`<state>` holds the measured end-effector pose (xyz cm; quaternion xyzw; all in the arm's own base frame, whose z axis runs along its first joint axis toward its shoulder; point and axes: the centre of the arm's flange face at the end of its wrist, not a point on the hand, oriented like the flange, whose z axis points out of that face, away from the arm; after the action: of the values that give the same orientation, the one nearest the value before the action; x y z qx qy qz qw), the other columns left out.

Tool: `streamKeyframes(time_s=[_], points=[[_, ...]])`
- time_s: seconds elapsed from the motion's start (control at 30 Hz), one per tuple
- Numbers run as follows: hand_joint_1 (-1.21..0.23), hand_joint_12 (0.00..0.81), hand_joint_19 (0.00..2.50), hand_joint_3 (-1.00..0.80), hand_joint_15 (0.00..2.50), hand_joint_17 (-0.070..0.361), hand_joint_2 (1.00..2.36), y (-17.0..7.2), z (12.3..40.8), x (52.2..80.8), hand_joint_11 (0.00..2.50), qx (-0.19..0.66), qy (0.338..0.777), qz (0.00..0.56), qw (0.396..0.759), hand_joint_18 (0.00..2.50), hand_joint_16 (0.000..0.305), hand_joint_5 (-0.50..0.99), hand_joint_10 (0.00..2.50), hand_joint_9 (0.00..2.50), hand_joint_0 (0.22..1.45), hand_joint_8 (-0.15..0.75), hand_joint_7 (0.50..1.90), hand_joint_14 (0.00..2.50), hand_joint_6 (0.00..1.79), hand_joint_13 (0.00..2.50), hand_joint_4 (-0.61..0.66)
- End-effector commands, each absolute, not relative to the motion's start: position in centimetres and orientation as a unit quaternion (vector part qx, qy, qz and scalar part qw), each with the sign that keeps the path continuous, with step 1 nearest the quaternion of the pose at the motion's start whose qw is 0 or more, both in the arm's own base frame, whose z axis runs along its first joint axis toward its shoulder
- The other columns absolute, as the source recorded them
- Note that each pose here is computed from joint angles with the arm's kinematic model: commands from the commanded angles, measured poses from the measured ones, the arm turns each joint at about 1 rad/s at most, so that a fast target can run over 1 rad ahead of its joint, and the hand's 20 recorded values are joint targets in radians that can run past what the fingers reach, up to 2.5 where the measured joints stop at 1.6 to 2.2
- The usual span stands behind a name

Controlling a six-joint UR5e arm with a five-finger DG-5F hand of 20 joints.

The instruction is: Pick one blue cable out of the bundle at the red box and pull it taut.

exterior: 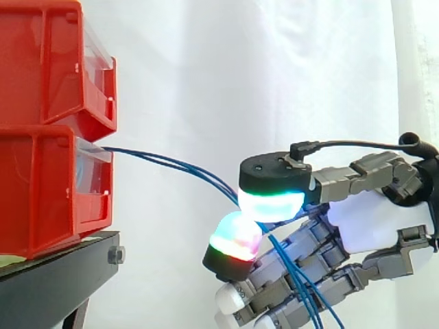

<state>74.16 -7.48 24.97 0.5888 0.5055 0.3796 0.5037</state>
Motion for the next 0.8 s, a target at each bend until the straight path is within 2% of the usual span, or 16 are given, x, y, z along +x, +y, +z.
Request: streamKeyframes(time_s=[0.0,0.1,0.17,0.33,0.4,0.47,0.5,0.53,0.63,0.67,0.77], points=[[-0.76,0.383,0.18,-0.08,0.11,0.131,1.02,-7.45,24.98,74.17,0.29,0.589,0.505,0.380,0.504,0.44,0.058,-0.15,0.01,0.63,0.60,0.374,0.95,0.00,0.90,0.36,0.12],[-0.78,0.380,0.17,-0.08,0.11,0.131,1.02,-7.45,24.98,74.17,0.30,0.589,0.505,0.380,0.504,0.45,0.058,-0.15,0.01,0.63,0.61,0.373,0.96,0.00,0.90,0.37,0.10],[-0.81,0.362,0.17,-0.10,0.11,0.121,1.02,-7.43,24.99,74.19,0.30,0.589,0.505,0.381,0.504,0.42,0.054,-0.16,0.01,0.62,0.64,0.354,0.94,0.01,0.91,0.36,0.04],[-0.86,0.358,0.15,-0.19,0.10,0.121,1.02,-7.63,24.99,74.17,0.30,0.589,0.504,0.381,0.503,0.43,0.054,-0.17,0.01,0.60,0.68,0.337,0.91,0.00,0.91,0.35,0.01],[-0.88,0.358,0.15,-0.24,0.10,0.121,1.02,-7.75,24.97,74.14,0.30,0.590,0.504,0.381,0.503,0.43,0.054,-0.18,0.01,0.59,0.69,0.337,0.89,0.00,0.90,0.35,0.03],[-0.90,0.358,0.15,-0.39,0.09,0.121,1.01,-7.75,24.97,74.14,0.29,0.590,0.504,0.381,0.503,0.42,0.054,-0.17,0.01,0.59,0.69,0.333,0.86,0.00,0.89,0.33,0.09],[-0.90,0.358,0.17,-0.45,0.10,0.121,1.00,-7.75,24.97,74.14,0.30,0.590,0.504,0.381,0.503,0.42,0.054,-0.17,0.01,0.58,0.67,0.331,0.89,0.00,0.89,0.33,0.13],[-0.87,0.358,0.17,-0.50,0.11,0.121,1.00,-7.74,24.99,74.16,0.28,0.590,0.504,0.381,0.503,0.42,0.054,-0.17,0.01,0.58,0.64,0.331,0.89,0.00,0.88,0.33,0.14],[-0.79,0.368,0.18,-0.50,0.12,0.124,1.00,-7.75,24.97,74.14,0.29,0.590,0.504,0.381,0.503,0.40,0.055,-0.17,0.01,0.59,0.55,0.341,0.89,0.00,0.88,0.33,0.15],[-0.72,0.377,0.19,-0.50,0.12,0.129,1.00,-7.75,24.97,74.14,0.29,0.590,0.504,0.381,0.503,0.41,0.058,-0.16,0.01,0.59,0.51,0.351,0.89,0.00,0.88,0.33,0.15],[-0.64,0.384,0.21,-0.50,0.12,0.133,1.00,-7.75,24.97,74.14,0.29,0.590,0.504,0.381,0.503,0.40,0.059,-0.16,0.01,0.60,0.50,0.362,0.88,0.00,0.87,0.32,0.15]])
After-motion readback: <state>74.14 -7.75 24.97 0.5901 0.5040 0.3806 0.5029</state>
